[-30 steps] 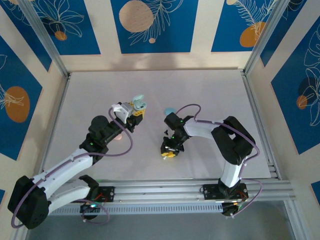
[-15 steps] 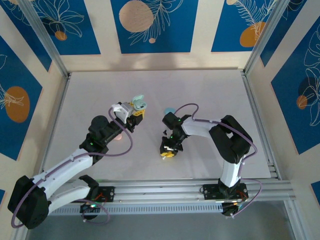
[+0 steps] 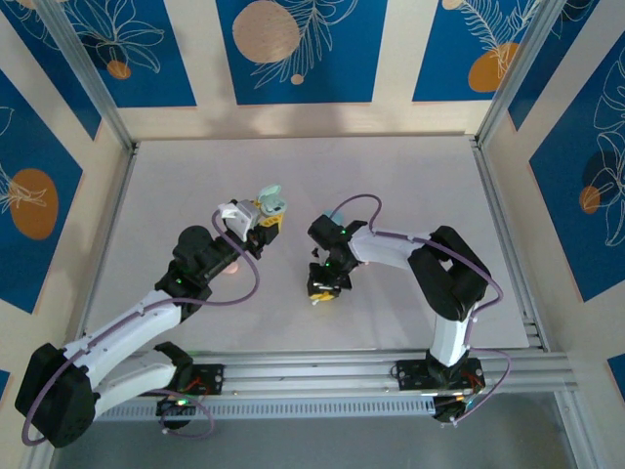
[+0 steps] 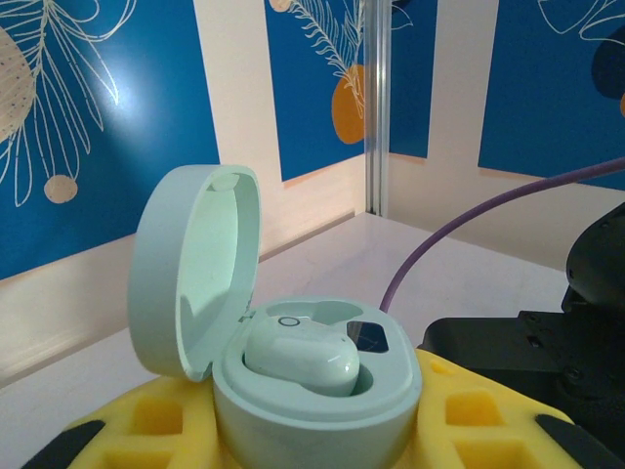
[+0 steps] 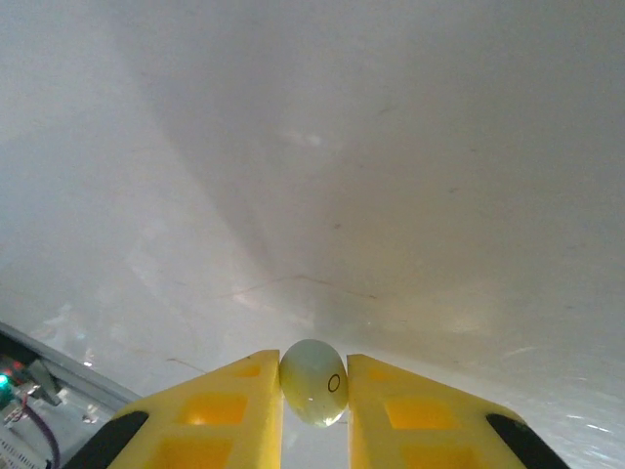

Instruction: Insert the wireless bluetooth earbuds into the charging case

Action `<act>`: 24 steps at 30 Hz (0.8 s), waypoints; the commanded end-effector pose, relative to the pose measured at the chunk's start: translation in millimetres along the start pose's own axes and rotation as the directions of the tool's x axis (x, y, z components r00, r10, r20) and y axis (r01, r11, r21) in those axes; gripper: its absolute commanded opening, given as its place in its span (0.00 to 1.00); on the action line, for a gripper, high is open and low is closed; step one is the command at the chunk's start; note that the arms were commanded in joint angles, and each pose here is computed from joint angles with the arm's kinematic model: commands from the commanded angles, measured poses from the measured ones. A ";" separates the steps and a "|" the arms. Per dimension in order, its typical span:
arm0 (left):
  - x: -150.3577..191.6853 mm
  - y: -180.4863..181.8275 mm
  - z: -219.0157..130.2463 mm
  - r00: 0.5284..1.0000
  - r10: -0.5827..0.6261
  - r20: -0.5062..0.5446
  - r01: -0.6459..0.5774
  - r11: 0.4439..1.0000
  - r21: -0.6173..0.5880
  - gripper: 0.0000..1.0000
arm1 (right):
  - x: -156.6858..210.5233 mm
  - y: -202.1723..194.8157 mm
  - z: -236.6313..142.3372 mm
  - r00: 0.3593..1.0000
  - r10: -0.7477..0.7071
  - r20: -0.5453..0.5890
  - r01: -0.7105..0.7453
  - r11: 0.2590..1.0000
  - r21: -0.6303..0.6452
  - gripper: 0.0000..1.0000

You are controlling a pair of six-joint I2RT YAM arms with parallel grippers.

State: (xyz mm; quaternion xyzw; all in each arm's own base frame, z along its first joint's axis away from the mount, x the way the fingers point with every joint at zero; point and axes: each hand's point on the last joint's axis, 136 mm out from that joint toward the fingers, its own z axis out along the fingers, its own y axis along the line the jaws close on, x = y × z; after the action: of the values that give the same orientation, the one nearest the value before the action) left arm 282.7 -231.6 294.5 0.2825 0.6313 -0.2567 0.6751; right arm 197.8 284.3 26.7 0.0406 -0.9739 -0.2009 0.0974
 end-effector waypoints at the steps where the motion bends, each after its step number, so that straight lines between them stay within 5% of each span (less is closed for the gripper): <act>1: -15.5 -0.2 1.1 0.999 0.000 0.050 0.000 1.000 0.000 0.29 | -2.9 -4.8 -16.6 0.999 0.002 0.045 -0.004 0.999 0.038 0.23; 11: -8.2 -3.9 6.3 1.000 -0.009 0.025 0.008 1.000 0.026 0.29 | -19.3 -24.0 -44.8 0.987 0.042 0.154 -0.050 0.997 0.051 0.23; 24: -8.9 -3.5 6.3 1.000 -0.008 0.021 0.008 1.000 0.024 0.29 | -21.3 -35.6 -25.6 0.997 0.015 0.071 -0.026 0.987 0.157 0.24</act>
State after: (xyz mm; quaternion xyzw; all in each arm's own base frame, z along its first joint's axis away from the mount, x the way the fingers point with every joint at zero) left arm 287.0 -235.6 282.7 0.2870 0.6425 -0.2562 0.6627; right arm 228.6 243.2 33.0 0.0169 -0.9896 -0.1338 0.0500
